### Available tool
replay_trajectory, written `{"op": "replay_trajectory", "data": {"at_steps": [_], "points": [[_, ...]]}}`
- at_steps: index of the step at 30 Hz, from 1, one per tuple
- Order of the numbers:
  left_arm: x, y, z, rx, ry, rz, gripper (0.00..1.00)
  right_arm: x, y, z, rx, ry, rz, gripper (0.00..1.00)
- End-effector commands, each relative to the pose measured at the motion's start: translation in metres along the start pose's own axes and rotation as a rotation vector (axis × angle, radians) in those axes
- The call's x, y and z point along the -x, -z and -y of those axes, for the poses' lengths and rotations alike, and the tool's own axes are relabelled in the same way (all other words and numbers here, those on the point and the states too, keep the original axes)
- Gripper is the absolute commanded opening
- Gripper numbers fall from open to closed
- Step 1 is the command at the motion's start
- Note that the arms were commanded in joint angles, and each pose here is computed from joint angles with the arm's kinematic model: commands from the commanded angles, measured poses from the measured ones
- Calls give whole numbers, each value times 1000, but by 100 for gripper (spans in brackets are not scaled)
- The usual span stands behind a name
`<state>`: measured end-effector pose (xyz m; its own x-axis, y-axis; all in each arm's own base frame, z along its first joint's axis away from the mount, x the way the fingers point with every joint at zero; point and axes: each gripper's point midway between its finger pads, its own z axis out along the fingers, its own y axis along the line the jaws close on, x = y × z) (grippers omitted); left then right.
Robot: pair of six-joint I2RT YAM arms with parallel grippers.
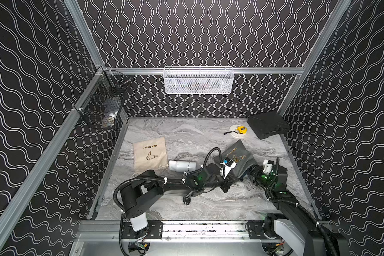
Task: Pack away hair dryers
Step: Place the hair dryer in the drawstring bag.
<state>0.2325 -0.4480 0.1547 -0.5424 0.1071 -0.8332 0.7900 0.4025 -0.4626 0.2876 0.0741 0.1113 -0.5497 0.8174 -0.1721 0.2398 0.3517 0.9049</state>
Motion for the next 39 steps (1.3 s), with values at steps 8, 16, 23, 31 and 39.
{"op": "replay_trajectory", "data": {"at_steps": [8, 16, 23, 31, 39], "points": [[-3, -13, 21, -105, 87, -28, 0, 23, -1, -4, 6, 19, 119, 0], [1, -19, 25, -116, 141, -45, 0, 30, -6, -2, 19, 10, 152, 0], [-20, -32, 14, -72, 171, -140, 0, 34, -7, -12, 26, -15, 150, 0], [-11, -33, 16, -68, 187, -121, 0, 35, -13, 1, 26, -50, 178, 0], [-8, -39, 20, -101, 256, -105, 0, 31, -19, -1, 19, -8, 209, 0]]}}
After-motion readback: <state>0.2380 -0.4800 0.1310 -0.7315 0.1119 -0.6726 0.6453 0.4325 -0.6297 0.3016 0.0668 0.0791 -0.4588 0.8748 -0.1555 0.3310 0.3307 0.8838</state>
